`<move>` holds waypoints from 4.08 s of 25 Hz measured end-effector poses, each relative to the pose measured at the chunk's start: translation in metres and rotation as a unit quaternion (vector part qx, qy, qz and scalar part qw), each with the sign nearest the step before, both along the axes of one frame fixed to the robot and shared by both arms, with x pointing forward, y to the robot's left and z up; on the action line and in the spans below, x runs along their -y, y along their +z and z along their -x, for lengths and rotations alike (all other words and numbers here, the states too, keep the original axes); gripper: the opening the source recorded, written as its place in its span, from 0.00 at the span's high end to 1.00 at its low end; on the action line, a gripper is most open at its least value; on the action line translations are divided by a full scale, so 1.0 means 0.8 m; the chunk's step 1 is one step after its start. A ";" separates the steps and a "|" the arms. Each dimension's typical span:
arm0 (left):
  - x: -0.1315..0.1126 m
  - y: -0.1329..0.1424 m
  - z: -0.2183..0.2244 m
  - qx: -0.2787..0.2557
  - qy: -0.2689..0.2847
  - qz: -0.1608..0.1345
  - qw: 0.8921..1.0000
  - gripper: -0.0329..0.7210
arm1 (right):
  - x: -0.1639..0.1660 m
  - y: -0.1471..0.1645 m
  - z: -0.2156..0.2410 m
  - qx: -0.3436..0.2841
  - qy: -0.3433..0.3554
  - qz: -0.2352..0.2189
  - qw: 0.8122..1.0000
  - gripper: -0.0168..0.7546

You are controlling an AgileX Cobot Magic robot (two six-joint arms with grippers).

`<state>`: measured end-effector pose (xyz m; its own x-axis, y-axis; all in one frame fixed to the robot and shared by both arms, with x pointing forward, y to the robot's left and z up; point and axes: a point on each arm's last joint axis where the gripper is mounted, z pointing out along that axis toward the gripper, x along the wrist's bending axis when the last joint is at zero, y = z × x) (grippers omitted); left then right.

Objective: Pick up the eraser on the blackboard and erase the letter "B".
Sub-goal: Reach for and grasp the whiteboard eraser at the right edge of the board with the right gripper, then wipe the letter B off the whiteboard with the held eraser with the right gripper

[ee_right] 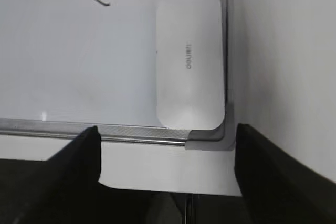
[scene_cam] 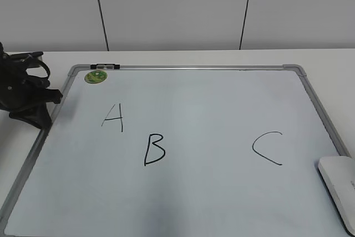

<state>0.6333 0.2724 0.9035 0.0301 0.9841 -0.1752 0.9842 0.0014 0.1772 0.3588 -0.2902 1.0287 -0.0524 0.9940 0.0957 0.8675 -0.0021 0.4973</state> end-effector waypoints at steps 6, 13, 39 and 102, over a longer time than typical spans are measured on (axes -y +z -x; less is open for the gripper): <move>0.000 0.000 0.000 0.000 0.000 0.000 1.000 0.92 | -0.002 -0.013 -0.039 -0.064 0.017 -0.006 0.998 0.20; 0.000 0.000 0.000 -0.001 0.000 0.000 1.000 0.92 | 0.001 -0.045 -0.083 -0.110 0.012 -0.003 0.994 0.19; 0.000 0.000 0.000 0.000 0.000 0.000 1.000 0.92 | 0.007 -0.131 -0.137 -0.171 0.002 0.016 0.985 0.19; 0.001 0.000 0.000 -0.003 0.001 0.003 1.000 0.92 | -0.294 -0.097 -0.289 -0.176 0.366 0.105 0.908 0.29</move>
<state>0.6329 0.2719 0.9038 0.0272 0.9831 -0.1808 0.9853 0.0041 0.1706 0.5899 -0.0554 0.9511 -0.7090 0.7036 0.0474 0.7037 0.7016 0.1119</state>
